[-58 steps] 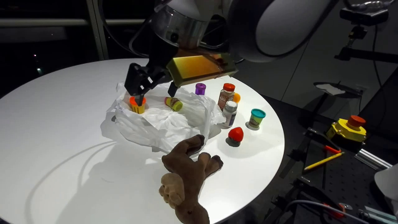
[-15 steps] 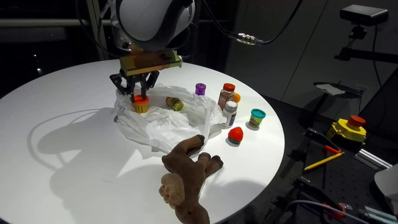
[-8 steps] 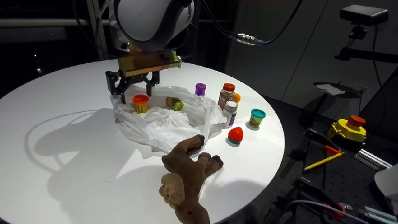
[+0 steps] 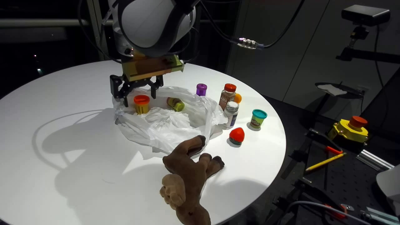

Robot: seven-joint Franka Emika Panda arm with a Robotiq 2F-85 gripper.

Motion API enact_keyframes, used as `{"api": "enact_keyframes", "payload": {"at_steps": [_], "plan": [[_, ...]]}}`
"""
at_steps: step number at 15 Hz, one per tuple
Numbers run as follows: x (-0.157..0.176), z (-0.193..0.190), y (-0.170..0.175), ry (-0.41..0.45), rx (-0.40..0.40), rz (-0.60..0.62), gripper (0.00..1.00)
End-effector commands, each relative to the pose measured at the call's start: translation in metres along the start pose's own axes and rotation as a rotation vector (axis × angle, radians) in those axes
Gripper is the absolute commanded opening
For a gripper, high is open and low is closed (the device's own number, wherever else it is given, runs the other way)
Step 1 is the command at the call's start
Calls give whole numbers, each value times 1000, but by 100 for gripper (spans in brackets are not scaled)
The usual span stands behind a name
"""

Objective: Pick the object in the plastic bag and put them on the table

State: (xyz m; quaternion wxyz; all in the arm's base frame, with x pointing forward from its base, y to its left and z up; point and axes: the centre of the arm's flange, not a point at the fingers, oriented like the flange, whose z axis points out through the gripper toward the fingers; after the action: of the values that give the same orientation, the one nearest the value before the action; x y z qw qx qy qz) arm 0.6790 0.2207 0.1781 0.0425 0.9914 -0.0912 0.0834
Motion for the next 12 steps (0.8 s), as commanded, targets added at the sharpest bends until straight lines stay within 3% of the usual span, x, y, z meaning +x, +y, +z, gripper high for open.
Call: {"api": "enact_keyframes", "payload": {"at_steps": [1, 12], "plan": [[16, -2, -1, 6, 10, 17, 100], [33, -3, 12, -26, 25, 75, 100]]}}
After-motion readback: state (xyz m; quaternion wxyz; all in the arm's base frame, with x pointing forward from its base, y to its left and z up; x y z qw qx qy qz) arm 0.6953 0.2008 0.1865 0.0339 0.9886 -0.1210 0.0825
